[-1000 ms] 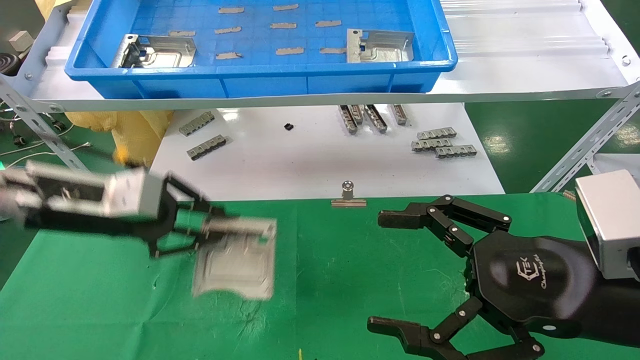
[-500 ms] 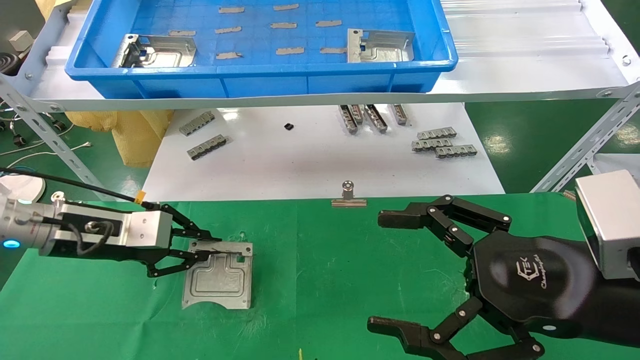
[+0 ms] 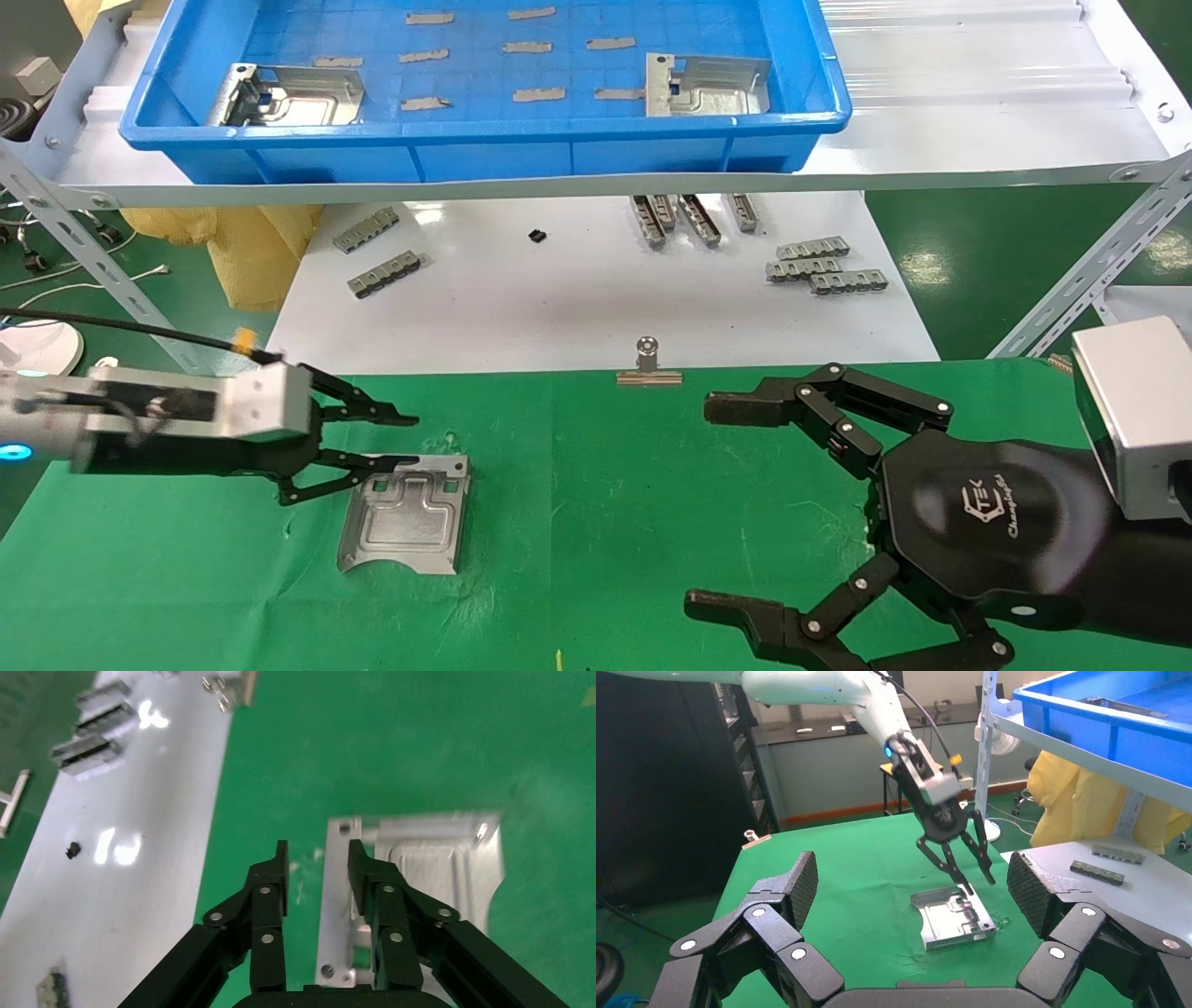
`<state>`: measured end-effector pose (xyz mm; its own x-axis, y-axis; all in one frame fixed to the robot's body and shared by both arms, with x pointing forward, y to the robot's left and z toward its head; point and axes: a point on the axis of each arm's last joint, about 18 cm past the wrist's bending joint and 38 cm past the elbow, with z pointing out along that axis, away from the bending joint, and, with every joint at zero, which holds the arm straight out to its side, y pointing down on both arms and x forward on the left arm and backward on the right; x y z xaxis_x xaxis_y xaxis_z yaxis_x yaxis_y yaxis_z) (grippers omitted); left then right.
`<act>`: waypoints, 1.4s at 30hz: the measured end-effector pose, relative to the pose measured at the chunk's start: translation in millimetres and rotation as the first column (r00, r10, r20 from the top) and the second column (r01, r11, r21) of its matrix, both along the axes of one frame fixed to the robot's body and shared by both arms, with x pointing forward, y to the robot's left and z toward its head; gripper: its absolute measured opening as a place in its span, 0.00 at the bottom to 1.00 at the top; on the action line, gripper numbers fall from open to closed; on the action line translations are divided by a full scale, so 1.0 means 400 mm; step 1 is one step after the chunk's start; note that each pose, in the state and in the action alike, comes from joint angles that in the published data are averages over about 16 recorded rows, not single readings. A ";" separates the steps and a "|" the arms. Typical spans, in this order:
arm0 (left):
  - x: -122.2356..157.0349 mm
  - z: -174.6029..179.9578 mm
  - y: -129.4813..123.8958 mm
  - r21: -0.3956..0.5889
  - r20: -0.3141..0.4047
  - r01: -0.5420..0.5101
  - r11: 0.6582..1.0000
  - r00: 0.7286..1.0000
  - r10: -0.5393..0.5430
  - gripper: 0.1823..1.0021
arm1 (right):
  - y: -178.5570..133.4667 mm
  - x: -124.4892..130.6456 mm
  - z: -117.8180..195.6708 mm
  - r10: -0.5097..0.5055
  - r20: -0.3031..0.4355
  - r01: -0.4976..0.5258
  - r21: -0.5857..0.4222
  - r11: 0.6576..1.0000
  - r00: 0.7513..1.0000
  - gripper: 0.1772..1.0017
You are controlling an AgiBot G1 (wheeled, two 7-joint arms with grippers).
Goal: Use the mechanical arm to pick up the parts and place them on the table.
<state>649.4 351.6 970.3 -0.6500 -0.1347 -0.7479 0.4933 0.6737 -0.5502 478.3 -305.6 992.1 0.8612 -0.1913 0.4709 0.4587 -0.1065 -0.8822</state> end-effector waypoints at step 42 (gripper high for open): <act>-0.096 -0.008 0.000 -0.431 -0.114 0.041 0.902 0.989 -0.099 0.99 | 0.000 0.000 0.000 0.000 0.000 0.000 0.001 1.000 1.000 1.00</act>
<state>611.2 351.5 967.2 -0.7568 -0.3720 -0.5374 0.4350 0.3270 -0.8390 478.4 -305.7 992.2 0.8612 -0.1917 0.4707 0.4586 -0.1061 -0.8823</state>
